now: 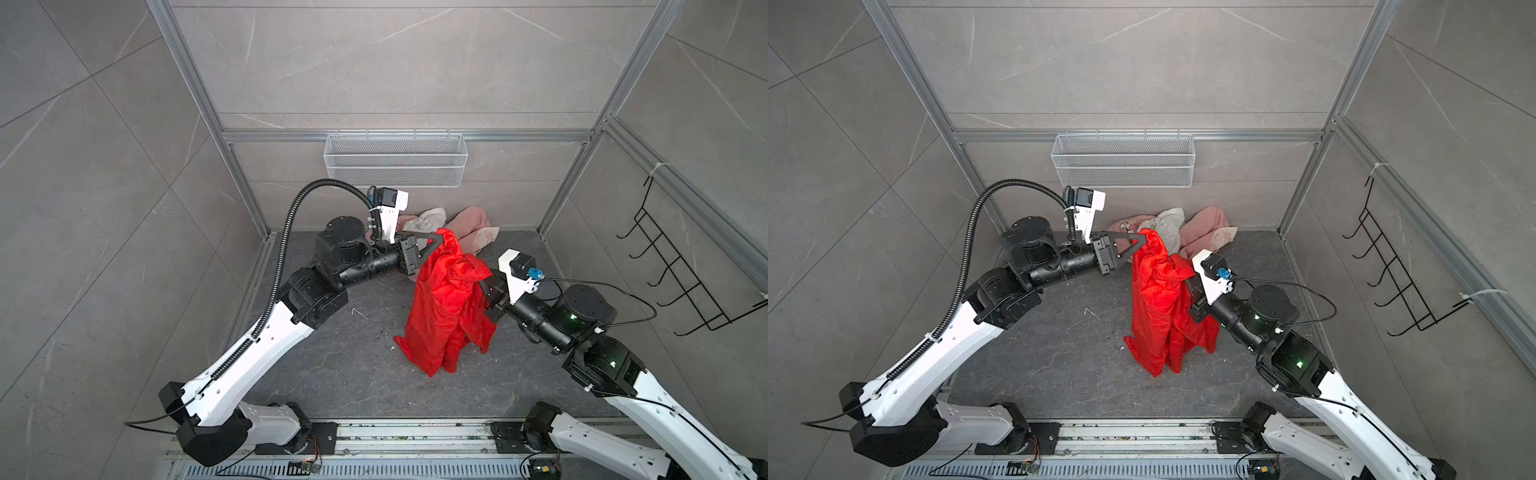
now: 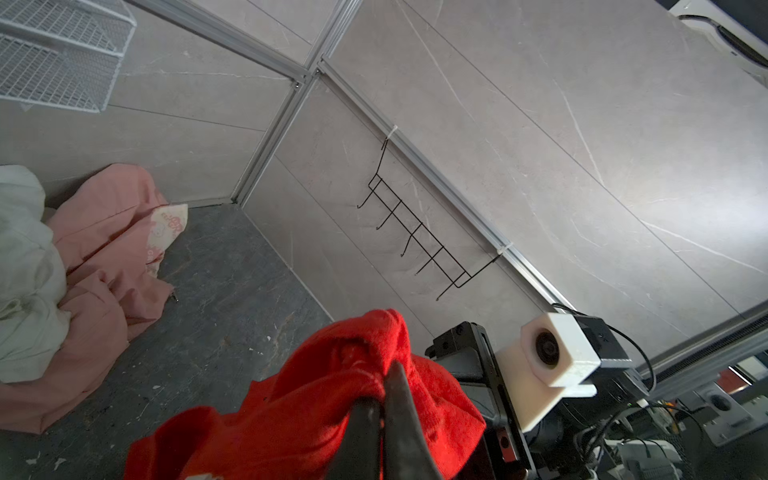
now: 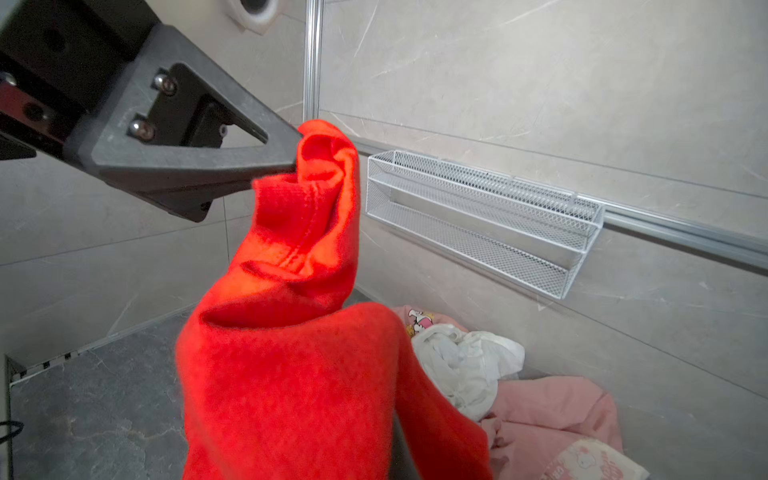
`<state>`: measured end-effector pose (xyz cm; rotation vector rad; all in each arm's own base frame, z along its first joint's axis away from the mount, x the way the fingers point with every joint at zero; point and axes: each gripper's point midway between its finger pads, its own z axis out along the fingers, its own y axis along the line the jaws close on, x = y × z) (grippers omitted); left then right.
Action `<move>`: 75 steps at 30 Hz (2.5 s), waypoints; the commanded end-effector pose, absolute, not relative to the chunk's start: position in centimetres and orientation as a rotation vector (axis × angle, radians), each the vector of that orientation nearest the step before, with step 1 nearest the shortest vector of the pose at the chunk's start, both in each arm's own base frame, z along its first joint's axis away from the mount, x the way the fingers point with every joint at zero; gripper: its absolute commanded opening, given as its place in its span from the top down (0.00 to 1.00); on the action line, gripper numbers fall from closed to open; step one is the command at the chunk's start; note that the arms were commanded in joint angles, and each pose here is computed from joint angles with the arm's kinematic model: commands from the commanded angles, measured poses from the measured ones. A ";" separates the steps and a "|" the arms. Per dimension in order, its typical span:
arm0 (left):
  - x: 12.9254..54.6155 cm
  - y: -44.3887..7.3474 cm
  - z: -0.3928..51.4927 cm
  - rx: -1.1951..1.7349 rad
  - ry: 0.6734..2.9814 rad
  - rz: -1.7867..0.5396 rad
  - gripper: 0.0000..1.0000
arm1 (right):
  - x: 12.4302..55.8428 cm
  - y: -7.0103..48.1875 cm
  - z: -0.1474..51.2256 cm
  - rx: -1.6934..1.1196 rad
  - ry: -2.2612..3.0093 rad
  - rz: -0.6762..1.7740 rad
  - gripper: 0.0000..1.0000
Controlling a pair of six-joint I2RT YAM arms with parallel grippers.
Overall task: Pick out a specific cloth from the pile
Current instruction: 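Pull the red cloth toward the robot with both grippers, away from the pile, then lower the red cloth onto the table nearer the robot with both grippers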
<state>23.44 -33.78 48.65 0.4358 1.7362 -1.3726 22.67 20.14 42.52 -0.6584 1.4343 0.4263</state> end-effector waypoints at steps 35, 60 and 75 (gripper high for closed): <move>20.5 -25.7 26.8 0.271 2.232 -1.008 1.00 | 21.2 22.1 28.8 -0.736 1.859 0.613 1.00; 19.0 -24.3 15.9 0.260 2.463 -0.888 1.00 | 21.8 19.0 16.3 -0.305 2.245 0.560 1.00; 18.4 -23.3 9.3 0.293 2.592 -0.769 1.00 | 21.9 17.0 10.6 -0.288 2.414 0.346 1.00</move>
